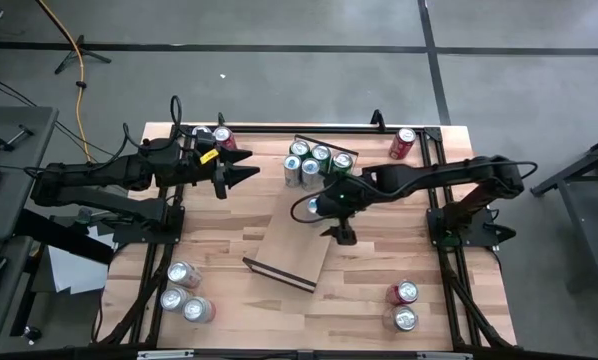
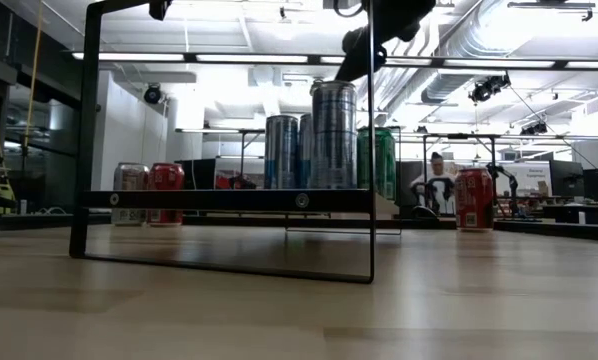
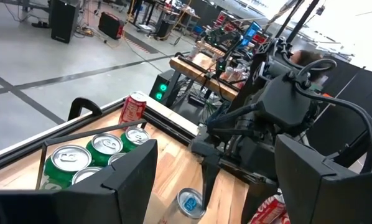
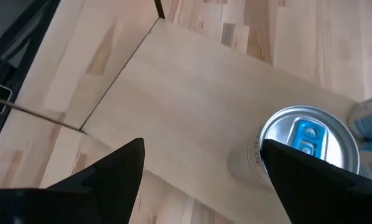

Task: Place canned beverage on shelf
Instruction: Put the blue soda can on the shelf aligned with the other blue soda can

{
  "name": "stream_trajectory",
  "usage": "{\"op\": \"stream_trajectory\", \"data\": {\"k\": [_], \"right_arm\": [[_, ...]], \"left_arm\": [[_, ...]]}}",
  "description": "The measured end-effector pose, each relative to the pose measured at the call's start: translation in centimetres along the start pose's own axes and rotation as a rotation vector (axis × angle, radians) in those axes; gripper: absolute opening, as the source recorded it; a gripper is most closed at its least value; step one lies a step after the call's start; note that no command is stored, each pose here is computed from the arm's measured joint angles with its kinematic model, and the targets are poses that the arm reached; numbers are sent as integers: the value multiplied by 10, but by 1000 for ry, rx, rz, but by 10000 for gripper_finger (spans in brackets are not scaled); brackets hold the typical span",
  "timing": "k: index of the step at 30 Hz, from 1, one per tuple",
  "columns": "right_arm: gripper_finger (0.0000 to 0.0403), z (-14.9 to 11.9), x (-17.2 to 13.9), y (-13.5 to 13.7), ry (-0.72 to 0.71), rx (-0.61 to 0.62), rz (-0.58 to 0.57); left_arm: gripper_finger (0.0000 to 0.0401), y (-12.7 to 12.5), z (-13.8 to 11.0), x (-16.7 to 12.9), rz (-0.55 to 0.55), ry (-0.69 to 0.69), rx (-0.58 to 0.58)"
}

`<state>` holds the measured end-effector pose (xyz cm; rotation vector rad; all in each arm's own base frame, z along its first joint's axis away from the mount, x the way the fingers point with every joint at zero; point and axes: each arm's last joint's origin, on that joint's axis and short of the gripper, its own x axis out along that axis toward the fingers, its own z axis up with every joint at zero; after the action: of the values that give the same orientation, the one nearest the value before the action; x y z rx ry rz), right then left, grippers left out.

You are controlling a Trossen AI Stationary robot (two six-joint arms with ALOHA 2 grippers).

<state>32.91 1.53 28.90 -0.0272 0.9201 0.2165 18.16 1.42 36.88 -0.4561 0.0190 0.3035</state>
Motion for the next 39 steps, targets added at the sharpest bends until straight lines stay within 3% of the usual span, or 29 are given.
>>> {"op": "stream_trajectory", "data": {"k": [12,23,30,39], "right_arm": [[312,-12,-19,-9,80,11,-140],[312,-17,-25,-14,118,28,-173],[312,-14,-27,-24,93,61,-318],[312,-12,-30,-38,37,119,-323]], "left_arm": [[248,-1,1,0,-7,-13,-3],[248,-1,2,0,-10,-21,2],[248,-1,2,0,-10,-20,5],[248,-1,2,0,-10,-20,9]]}}
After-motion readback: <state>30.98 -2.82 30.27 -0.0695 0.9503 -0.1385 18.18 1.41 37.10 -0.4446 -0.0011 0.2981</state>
